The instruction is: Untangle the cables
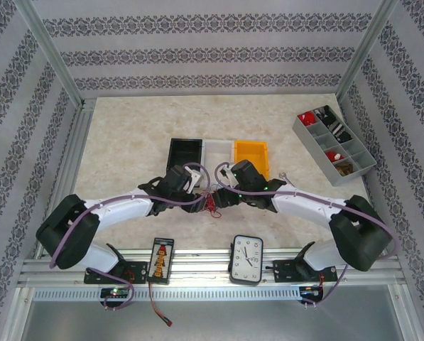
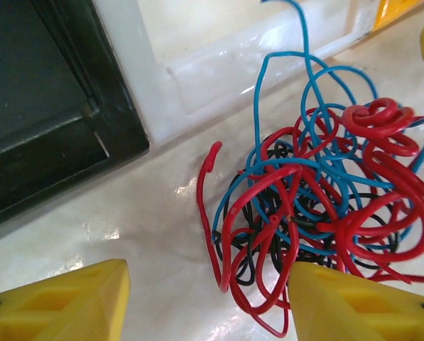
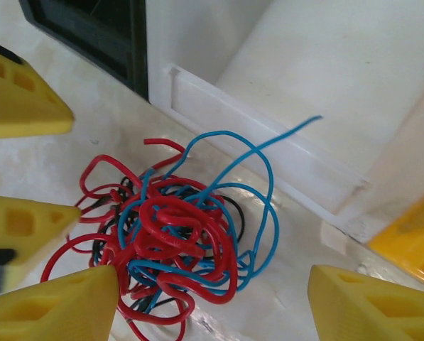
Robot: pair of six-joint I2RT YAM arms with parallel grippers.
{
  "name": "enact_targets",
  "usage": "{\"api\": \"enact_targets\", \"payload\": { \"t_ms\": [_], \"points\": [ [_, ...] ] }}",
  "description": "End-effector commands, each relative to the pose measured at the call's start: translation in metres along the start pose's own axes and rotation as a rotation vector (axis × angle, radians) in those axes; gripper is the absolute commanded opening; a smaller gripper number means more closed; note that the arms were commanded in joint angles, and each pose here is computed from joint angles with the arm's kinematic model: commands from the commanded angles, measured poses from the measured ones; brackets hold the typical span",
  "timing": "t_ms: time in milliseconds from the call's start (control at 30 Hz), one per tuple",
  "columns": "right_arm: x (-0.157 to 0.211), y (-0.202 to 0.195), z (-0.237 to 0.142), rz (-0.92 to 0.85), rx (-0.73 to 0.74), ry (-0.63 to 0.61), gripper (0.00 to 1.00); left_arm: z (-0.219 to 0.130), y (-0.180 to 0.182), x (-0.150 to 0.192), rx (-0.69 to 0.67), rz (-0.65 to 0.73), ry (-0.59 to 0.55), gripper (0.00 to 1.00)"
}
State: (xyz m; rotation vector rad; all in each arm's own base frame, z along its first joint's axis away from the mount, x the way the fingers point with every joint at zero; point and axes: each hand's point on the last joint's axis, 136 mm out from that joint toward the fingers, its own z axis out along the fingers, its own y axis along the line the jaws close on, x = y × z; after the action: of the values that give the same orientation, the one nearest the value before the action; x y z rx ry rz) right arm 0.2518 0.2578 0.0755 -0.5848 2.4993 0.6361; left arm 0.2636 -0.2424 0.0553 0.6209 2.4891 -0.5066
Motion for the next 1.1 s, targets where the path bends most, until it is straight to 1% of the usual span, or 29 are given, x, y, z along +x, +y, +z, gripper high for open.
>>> {"api": "enact_targets", "payload": {
  "t_ms": [0, 67, 167, 233, 333, 400, 433, 533, 667, 933, 1067],
  "points": [
    [0.000, 0.006, 0.004, 0.012, -0.050, 0.034, 0.72, 0.006, -0.003, -0.016, -0.006, 0.029, -0.050, 0.58],
    [0.004, 0.005, 0.008, 0.016, -0.057, 0.059, 0.72, 0.010, -0.003, -0.018, -0.004, 0.028, -0.057, 0.55],
    [0.011, 0.002, 0.012, 0.026, -0.071, 0.092, 0.72, 0.014, -0.006, -0.019, 0.019, 0.026, -0.059, 0.44],
    [0.016, 0.000, 0.014, 0.035, -0.077, 0.110, 0.72, 0.016, -0.010, -0.018, 0.044, 0.028, -0.055, 0.34],
    [0.022, -0.006, 0.018, 0.059, -0.077, 0.128, 0.72, 0.019, -0.013, -0.017, 0.064, 0.021, -0.053, 0.14],
    [0.024, -0.007, 0.020, 0.068, -0.077, 0.138, 0.72, 0.018, -0.016, -0.017, 0.079, 0.018, -0.056, 0.03],
    [0.023, -0.009, 0.021, 0.073, -0.077, 0.140, 0.72, 0.017, -0.017, -0.018, 0.087, 0.016, -0.057, 0.00],
    [0.024, -0.009, 0.021, 0.078, -0.080, 0.147, 0.74, 0.011, -0.022, -0.019, 0.112, 0.013, -0.066, 0.00],
    [0.019, -0.003, 0.016, 0.070, -0.114, 0.122, 0.78, 0.001, -0.029, -0.021, 0.142, 0.021, -0.072, 0.00],
    [-0.018, 0.022, -0.016, 0.038, -0.208, -0.010, 0.82, -0.005, -0.035, -0.023, 0.179, 0.014, -0.096, 0.00],
    [-0.026, 0.024, -0.021, 0.037, -0.208, -0.037, 0.83, -0.005, -0.036, -0.023, 0.184, 0.019, -0.096, 0.00]
  ]
}}
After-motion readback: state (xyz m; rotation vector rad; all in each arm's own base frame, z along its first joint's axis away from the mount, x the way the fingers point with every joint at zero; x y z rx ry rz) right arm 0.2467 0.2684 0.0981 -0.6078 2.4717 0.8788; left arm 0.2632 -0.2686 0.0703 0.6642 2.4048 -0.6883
